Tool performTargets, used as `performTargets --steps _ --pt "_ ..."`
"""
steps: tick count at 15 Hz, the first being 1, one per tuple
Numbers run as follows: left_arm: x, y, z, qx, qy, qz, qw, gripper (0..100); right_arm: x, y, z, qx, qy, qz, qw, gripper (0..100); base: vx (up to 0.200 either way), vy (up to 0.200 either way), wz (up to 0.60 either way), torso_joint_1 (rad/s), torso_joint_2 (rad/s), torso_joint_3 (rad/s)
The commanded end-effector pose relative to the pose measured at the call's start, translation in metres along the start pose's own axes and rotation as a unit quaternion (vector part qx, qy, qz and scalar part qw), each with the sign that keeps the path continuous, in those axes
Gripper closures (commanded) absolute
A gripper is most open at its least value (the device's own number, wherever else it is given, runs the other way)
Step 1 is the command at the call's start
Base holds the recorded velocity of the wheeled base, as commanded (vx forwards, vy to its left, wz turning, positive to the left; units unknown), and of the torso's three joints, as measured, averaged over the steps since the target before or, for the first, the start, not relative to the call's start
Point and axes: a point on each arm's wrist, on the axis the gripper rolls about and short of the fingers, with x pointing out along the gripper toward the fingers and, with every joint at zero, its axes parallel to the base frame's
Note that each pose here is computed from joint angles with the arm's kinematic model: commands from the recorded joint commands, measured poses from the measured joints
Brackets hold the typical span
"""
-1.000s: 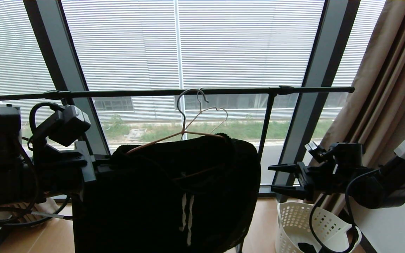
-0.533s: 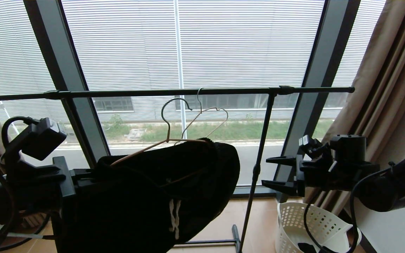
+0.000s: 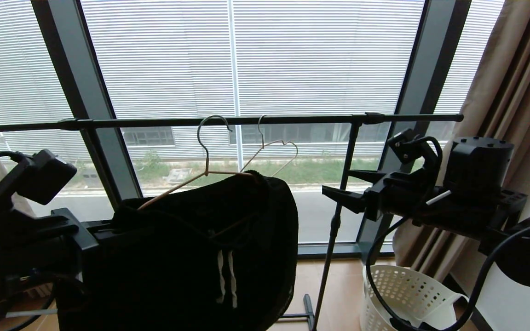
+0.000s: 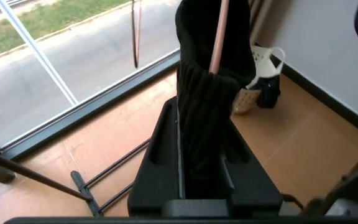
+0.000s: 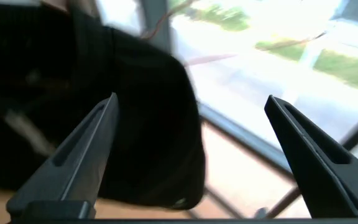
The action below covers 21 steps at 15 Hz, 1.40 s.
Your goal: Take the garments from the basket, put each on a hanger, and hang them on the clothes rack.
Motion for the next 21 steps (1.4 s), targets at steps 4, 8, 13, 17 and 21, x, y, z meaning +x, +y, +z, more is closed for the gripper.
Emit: performTargets --steps 4,8,13,17,21 --pt "0.021 -0.003 0.002 -0.007 0.023 -0.006 0.9997 100 0.0 0.011 0.017 -0.013 -0.03 -0.014 0.9994 0 0.0 0.0 0.0 0.0 0.0 0.0" --pt "0.05 -0.013 0.022 -0.011 0.022 -0.029 0.9993 100 0.001 0.01 0.02 -0.014 -0.034 -0.014 0.9992 0 0.0 0.0 0.0 0.0 0.0 0.0" --pt "0.12 -0.025 0.049 -0.031 0.028 0.021 0.9989 100 -0.014 -0.016 0.044 -0.021 -0.079 -0.09 0.9926 0 0.0 0.0 0.0 0.0 0.0 0.0" --pt "0.15 -0.026 0.053 -0.039 0.032 0.034 0.9982 100 -0.025 -0.028 0.054 -0.025 -0.098 -0.114 0.9883 0 0.0 0.0 0.0 0.0 0.0 0.0" --pt "0.173 -0.026 0.067 -0.08 0.012 0.029 0.9963 100 -0.022 -0.03 0.054 -0.024 -0.096 -0.114 0.9885 0 0.0 0.0 0.0 0.0 0.0 0.0"
